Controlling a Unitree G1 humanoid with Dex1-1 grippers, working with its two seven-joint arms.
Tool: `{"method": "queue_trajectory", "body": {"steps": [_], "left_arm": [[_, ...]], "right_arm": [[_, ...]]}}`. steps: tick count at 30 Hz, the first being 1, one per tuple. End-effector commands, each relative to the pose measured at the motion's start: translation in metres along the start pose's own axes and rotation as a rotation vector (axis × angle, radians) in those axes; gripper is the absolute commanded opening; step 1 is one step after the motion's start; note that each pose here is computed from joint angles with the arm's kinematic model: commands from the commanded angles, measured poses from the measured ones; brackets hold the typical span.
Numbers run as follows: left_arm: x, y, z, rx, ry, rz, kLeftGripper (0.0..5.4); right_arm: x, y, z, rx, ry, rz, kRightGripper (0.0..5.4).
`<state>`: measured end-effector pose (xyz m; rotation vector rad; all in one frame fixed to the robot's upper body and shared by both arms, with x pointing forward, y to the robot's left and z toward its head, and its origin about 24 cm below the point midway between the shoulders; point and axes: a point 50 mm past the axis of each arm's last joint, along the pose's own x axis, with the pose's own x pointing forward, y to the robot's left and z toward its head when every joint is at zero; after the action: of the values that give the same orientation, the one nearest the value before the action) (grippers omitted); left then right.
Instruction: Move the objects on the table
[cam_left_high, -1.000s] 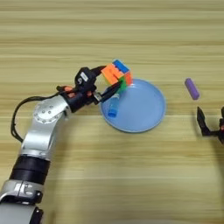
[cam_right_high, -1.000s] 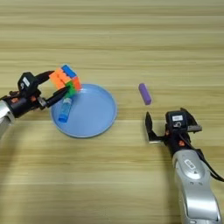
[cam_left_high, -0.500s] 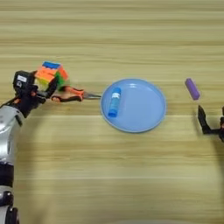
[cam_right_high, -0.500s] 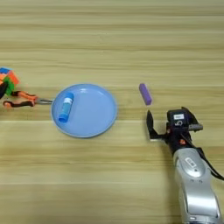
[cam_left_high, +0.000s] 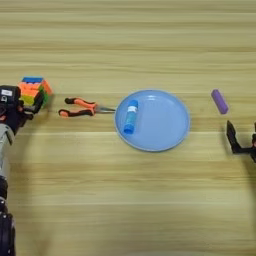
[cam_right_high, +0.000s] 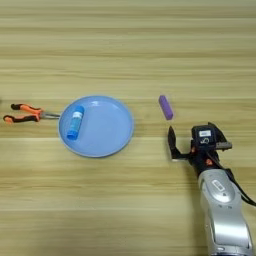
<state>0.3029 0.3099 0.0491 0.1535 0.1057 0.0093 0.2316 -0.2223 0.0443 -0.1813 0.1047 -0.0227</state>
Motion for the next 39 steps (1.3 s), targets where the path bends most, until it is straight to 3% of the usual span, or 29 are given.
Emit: {"method": "queue_trajectory", "body": {"steps": [1,10,22,24,39], "left_arm": [[0.004,0.004,0.002,0.069,0.013,0.029,3.36],[0.008,-0.014,-0.002,0.149,0.061,-0.04,3.36],[0.012,-0.039,-0.006,0.147,0.066,-0.114,3.36],[0.011,-0.04,-0.008,0.145,0.071,-0.118,3.74],[0.011,-0.036,-0.01,0.143,0.086,-0.094,5.12]], "right_arm": [[0.001,-0.001,0.0,0.003,-0.006,0.002,5.4],[0.002,0.0,0.0,0.003,-0.006,0.008,5.4],[0.001,0.001,0.001,0.005,-0.007,0.008,5.4],[0.0,0.001,0.001,0.005,-0.008,0.007,5.4],[0.001,0.001,0.001,0.004,-0.007,0.007,5.4]]}}
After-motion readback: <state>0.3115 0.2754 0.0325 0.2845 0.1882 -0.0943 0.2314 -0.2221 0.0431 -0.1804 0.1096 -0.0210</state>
